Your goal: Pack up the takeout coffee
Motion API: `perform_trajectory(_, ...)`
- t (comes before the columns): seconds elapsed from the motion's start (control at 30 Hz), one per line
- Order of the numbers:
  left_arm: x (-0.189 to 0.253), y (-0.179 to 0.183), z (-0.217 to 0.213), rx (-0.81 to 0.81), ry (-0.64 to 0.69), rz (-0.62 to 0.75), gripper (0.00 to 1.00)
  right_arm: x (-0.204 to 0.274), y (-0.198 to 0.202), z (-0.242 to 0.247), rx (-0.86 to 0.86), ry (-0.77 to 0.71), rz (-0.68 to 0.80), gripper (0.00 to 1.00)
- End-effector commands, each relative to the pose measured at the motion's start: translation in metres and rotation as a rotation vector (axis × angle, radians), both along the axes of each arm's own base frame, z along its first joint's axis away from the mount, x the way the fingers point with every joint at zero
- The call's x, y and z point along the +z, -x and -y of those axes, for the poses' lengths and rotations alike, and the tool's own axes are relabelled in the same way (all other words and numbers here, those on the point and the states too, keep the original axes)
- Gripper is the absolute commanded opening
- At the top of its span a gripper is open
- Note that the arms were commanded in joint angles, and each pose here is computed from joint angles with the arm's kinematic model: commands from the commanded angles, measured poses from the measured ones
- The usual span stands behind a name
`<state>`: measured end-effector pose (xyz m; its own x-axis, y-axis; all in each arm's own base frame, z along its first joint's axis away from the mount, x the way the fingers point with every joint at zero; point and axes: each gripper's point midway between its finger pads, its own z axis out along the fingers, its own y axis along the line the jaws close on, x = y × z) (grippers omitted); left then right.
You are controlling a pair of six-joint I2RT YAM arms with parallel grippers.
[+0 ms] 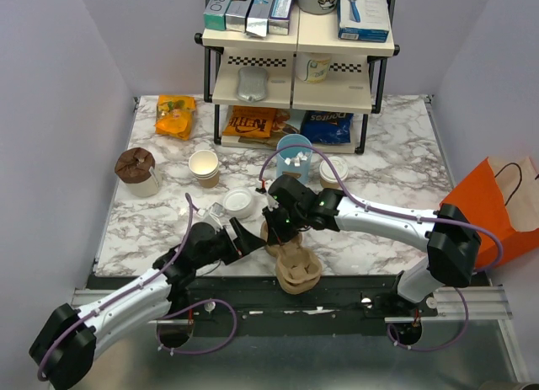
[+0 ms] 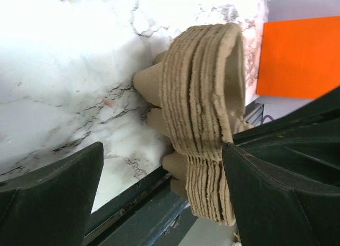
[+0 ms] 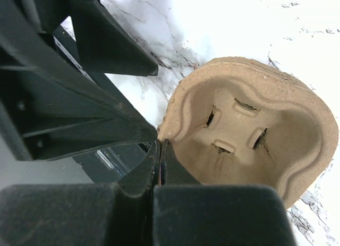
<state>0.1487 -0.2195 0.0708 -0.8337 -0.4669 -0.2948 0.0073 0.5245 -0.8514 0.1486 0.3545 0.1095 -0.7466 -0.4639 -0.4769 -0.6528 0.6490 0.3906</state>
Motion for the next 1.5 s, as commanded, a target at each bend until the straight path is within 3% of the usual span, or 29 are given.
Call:
perform_trajectory(0.0, 0.002, -0.004, 0.004, -0.014, -0.01, -0.003, 0.99, 0.014, 0.0, -0.009, -0.004, -0.066, 0.0, 0.01)
perform_trajectory(0.5, 0.005, -0.003, 0.012, -0.042, 0.038, 0.009, 0.99, 0.011, -0.001, -0.011, -0.008, -0.065, -0.007, 0.01)
perform_trajectory(0.73, -0.001, -0.006, 0.015, -0.059, -0.011, -0.011, 0.99, 0.012, 0.004, -0.014, 0.025, -0.086, -0.017, 0.01)
perform_trajectory(1.1, -0.035, -0.001, 0.01, -0.071, -0.133, -0.137, 0.99, 0.077, 0.002, -0.029, 0.062, -0.318, 0.09, 0.01)
perform_trajectory(1.47, -0.042, 0.001, 0.003, -0.057, -0.176, -0.16, 0.99, 0.089, -0.007, -0.012, 0.011, -0.328, 0.149, 0.01)
